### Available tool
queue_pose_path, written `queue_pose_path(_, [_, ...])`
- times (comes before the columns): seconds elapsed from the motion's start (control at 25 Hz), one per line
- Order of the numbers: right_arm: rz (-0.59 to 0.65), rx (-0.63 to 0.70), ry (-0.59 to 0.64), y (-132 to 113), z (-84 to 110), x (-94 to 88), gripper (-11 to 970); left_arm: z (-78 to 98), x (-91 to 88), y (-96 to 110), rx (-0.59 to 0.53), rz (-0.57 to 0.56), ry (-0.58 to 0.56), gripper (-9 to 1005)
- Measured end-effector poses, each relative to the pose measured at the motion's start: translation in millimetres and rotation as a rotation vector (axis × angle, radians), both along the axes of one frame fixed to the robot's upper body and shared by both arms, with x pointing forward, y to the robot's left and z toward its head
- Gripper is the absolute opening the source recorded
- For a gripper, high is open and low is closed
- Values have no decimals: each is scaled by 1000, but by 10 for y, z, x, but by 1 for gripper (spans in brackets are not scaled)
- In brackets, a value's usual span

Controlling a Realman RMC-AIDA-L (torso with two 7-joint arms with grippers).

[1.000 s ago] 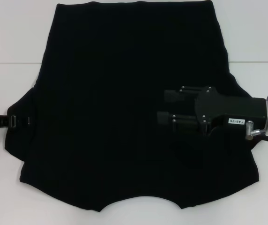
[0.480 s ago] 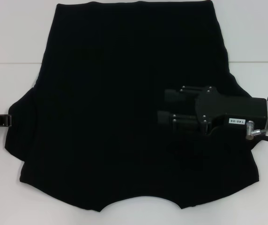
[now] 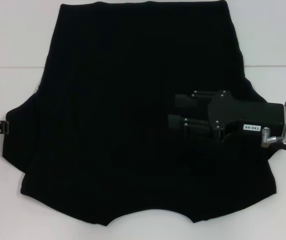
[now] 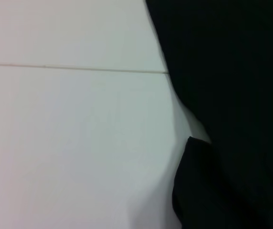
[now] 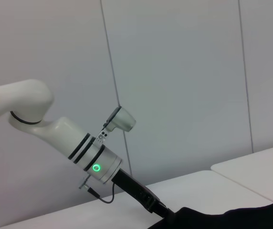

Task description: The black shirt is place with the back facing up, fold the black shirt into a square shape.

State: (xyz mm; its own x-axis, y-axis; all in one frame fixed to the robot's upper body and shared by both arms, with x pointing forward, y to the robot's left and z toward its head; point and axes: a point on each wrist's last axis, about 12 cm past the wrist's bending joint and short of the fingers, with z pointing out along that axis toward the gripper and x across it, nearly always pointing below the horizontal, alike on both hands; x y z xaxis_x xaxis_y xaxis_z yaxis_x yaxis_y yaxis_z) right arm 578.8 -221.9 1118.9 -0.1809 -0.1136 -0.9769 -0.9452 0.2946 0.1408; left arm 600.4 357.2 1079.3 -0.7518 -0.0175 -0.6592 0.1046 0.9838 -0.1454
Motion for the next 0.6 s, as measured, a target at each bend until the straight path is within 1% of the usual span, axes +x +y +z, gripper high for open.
queue_pose_path(0.04, [0, -1, 0, 3, -1, 1, 688, 0, -8, 15, 3, 4, 0, 17])
queue_pose_path(0.24, [16, -6, 10, 39, -21, -7, 613, -7, -54, 90, 13, 25, 1, 7])
queue_pose_path(0.6, [42, -18, 27, 87, -58, -32, 614, 5, -114, 192, 26, 52, -7, 8])
